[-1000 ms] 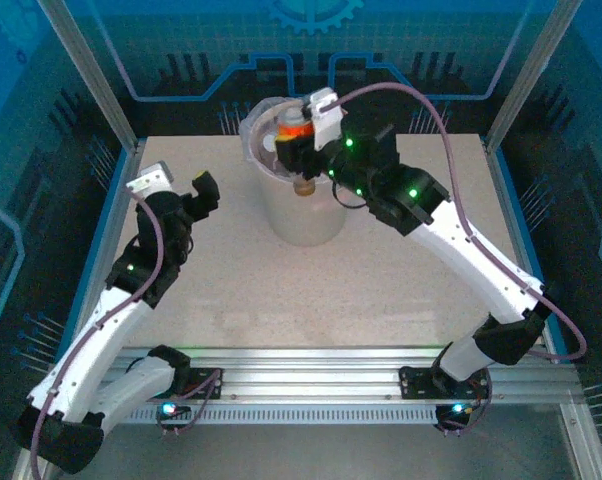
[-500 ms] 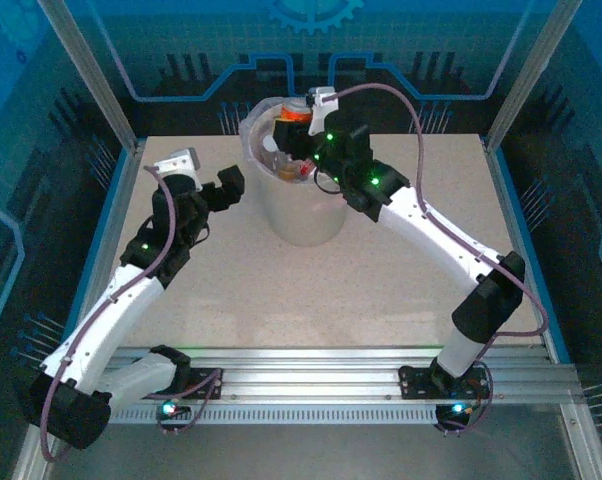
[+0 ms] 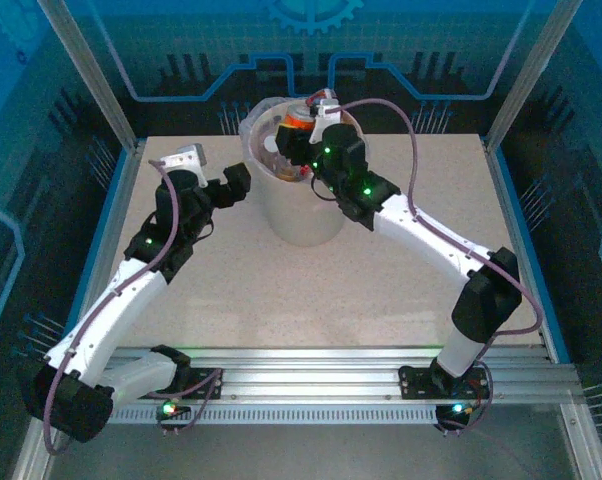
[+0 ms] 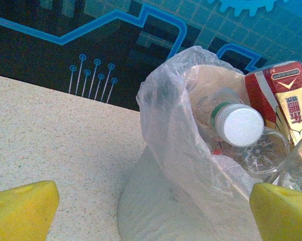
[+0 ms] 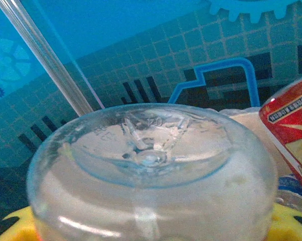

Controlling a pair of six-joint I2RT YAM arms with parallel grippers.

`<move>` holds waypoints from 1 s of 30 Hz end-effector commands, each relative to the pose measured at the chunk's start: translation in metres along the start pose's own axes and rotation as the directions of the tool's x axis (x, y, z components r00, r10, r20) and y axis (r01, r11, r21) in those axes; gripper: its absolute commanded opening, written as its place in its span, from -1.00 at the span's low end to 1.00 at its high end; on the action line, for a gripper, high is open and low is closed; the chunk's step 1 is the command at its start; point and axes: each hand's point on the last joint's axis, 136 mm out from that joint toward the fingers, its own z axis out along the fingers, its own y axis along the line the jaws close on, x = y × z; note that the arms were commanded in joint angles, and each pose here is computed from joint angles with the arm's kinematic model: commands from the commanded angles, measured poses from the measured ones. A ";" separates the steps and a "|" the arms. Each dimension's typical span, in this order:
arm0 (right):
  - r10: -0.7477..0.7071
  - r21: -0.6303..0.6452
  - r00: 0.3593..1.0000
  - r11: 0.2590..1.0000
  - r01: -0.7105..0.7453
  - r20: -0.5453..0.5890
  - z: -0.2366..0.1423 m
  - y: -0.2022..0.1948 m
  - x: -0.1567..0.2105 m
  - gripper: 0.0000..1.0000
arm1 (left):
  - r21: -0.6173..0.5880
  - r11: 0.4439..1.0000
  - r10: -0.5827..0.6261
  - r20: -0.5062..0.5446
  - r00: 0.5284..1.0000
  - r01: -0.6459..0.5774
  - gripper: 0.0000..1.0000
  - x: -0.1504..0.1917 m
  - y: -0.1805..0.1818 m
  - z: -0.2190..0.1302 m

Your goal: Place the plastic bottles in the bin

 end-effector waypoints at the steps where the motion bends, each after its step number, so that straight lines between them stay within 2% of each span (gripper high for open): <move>1: -0.021 0.008 0.998 1.000 0.020 0.067 0.004 -0.004 -0.007 -0.12 | 0.052 0.999 -0.009 0.051 0.999 0.006 0.98 -0.021 -0.014 -0.001; 11: -0.075 0.060 0.992 0.996 0.069 0.098 -0.013 -0.017 -0.011 0.45 | 0.058 0.998 0.000 0.040 0.999 -0.003 0.98 -0.019 -0.016 0.004; 21: -0.148 0.161 0.974 0.980 0.120 0.172 -0.040 -0.031 -0.042 0.89 | 0.066 0.998 0.006 0.043 0.999 -0.008 0.98 -0.023 -0.019 0.004; 25: -0.156 0.246 0.979 0.962 0.120 0.133 -0.046 -0.051 -0.043 0.99 | 0.069 0.998 0.005 0.043 0.999 -0.008 0.98 -0.023 -0.020 0.003; 30: -0.155 0.299 0.979 0.948 0.108 0.136 -0.055 -0.067 -0.048 1.00 | 0.064 0.998 0.010 0.045 0.999 -0.013 0.98 -0.024 -0.019 0.003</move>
